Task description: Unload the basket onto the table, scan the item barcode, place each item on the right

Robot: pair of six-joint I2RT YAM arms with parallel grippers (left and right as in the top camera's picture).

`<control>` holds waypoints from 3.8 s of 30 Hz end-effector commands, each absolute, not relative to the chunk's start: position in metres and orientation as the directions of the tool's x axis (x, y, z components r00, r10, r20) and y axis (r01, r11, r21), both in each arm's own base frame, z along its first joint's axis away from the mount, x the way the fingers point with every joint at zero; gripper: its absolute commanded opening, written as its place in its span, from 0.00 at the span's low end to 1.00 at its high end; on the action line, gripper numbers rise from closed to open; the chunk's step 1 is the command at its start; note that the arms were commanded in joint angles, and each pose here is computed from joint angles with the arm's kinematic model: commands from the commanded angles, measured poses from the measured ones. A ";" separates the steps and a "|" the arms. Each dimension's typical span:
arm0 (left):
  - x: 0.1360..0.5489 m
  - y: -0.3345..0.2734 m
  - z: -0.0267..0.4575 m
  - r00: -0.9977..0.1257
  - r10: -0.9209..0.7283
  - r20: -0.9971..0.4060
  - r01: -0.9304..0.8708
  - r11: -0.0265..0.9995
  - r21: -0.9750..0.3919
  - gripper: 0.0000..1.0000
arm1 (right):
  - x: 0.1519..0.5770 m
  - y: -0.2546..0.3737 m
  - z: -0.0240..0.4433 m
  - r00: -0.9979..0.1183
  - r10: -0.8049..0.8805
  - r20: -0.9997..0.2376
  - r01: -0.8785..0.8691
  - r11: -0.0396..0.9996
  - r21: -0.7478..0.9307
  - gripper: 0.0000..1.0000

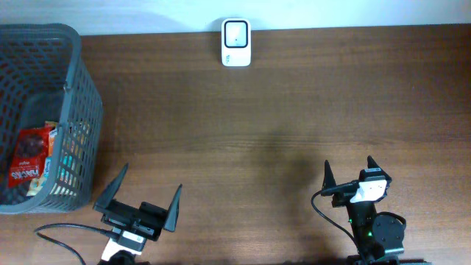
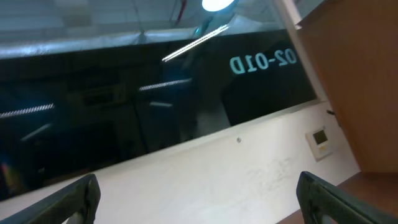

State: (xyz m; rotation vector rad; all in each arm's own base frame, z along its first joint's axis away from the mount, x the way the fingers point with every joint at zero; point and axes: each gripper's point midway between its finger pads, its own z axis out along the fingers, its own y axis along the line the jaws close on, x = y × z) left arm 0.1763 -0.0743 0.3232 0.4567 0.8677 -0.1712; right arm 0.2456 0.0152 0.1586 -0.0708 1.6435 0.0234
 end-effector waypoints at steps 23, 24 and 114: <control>0.327 -0.060 0.380 -0.371 0.023 -0.928 0.402 0.905 -0.138 0.99 | 0.246 0.012 0.155 -0.079 -0.027 -0.997 -0.043 0.999 -0.023 0.98; 0.334 -0.060 0.378 -0.386 0.021 -0.922 0.398 0.906 -0.145 0.99 | 0.246 0.012 0.155 -0.079 -0.027 -0.997 -0.043 0.999 -0.023 0.98; 0.416 0.031 0.396 -0.749 -0.277 -0.602 0.078 0.865 -0.495 0.00 | 0.246 0.012 0.155 -0.079 -0.027 -0.997 -0.043 0.999 -0.023 0.98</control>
